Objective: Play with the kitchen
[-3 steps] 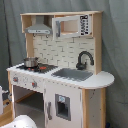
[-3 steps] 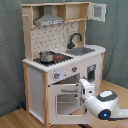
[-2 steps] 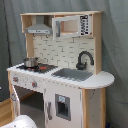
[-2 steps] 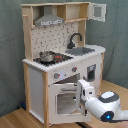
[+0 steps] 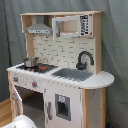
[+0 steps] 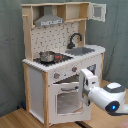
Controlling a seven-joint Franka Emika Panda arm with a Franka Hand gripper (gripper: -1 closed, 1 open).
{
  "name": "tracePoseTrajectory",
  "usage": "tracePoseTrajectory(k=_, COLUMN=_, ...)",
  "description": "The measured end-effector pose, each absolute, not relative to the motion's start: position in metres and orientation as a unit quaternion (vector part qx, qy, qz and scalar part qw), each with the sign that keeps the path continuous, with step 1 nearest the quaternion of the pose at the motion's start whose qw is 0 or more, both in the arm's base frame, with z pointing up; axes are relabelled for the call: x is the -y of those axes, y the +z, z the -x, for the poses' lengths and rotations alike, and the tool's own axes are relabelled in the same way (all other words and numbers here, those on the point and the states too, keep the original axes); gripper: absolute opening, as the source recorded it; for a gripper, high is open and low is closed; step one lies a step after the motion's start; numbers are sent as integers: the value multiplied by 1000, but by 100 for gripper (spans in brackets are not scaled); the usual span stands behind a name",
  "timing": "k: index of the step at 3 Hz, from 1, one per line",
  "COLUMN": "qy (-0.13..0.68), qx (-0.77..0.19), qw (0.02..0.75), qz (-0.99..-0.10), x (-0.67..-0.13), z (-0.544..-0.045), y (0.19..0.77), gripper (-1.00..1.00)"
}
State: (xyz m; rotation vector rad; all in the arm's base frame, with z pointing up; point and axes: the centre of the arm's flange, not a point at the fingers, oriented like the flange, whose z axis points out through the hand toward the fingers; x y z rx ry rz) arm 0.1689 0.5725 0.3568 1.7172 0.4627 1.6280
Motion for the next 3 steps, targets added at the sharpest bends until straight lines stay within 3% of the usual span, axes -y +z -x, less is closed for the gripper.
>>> tracePoseTrajectory(k=3, qy=590, qx=-227, qw=423, qz=-649, x=-558, z=-174, y=424, gripper=100)
